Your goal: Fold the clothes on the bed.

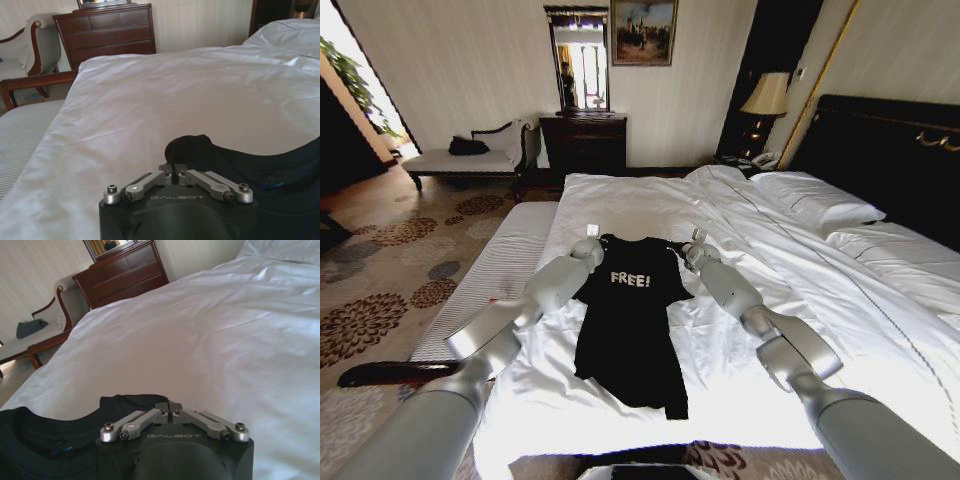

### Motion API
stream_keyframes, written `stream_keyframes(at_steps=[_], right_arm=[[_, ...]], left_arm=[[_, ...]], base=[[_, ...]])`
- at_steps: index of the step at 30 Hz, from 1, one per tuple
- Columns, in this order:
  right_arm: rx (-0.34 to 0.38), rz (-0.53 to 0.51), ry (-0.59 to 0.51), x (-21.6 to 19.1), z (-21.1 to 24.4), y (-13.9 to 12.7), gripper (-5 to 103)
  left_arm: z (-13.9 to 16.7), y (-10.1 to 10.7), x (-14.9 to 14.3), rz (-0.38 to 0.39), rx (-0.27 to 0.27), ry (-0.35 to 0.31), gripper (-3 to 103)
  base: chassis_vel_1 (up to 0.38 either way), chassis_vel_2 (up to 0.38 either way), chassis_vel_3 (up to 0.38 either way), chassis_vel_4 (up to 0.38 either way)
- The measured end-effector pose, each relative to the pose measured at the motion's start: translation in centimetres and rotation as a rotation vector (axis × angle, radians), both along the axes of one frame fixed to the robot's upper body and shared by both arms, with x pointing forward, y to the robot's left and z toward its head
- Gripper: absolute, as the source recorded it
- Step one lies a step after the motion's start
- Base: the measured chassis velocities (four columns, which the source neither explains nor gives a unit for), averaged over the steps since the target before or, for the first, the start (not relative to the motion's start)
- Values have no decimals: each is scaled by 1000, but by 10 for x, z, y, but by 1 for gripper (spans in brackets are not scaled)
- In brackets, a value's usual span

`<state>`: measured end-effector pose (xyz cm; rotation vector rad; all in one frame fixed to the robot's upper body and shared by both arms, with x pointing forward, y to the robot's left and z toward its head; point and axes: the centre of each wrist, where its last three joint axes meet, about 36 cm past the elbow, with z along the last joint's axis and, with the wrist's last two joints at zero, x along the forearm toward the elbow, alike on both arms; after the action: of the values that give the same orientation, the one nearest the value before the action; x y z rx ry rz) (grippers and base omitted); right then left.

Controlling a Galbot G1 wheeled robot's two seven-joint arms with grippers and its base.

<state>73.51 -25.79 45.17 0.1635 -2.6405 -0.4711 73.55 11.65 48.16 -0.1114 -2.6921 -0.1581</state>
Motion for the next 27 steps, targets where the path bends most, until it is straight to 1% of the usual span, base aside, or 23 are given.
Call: stream_keyframes(at_steps=[3,6,8,12,15,17,18,19,20,21,22,23,25,26,27], right_arm=[[-7,-2,3,0,-5,-1,0],[-15,0,10,-1,-16,-1,0],[-42,10,-1,0,-23,-2,0],[-62,12,-6,6,-23,2,0],[-64,14,-6,8,-22,6,0],[-71,19,-8,9,-21,10,-2],[-72,21,-8,9,-21,11,3],[-74,23,-7,9,-20,12,3],[-77,27,-5,9,-21,15,8],[-79,31,-2,8,-23,17,14],[-81,34,1,7,-24,18,19],[-81,34,1,7,-24,18,19],[-91,42,9,4,-28,19,30],[-93,43,10,4,-29,19,30],[-98,46,14,2,-31,19,36]], left_arm=[[-4,-5,2,3,-4,5,1],[-20,-6,3,20,18,5,1],[-26,-5,4,36,21,10,1],[-28,-4,8,63,21,21,1],[-27,-3,9,65,21,21,1],[-28,-3,9,59,20,22,1],[-29,-4,8,58,20,22,1],[-31,-5,7,55,21,23,-1],[-34,-7,5,52,24,26,2],[-39,-8,3,49,29,29,7],[-41,-9,1,48,31,32,7],[-41,-9,1,48,31,32,7],[-48,-8,-1,50,44,36,19],[-49,-7,-1,51,47,35,19],[-53,-5,-2,57,54,34,24]], base=[[0,0,0,0],[0,0,0,0],[0,0,0,0],[0,0,0,0],[0,0,0,0],[0,0,0,0],[0,0,0,0],[0,0,0,0],[0,0,0,0],[0,0,0,0],[0,0,0,0],[0,0,0,0],[0,0,0,0],[0,0,0,0],[0,0,0,0]])
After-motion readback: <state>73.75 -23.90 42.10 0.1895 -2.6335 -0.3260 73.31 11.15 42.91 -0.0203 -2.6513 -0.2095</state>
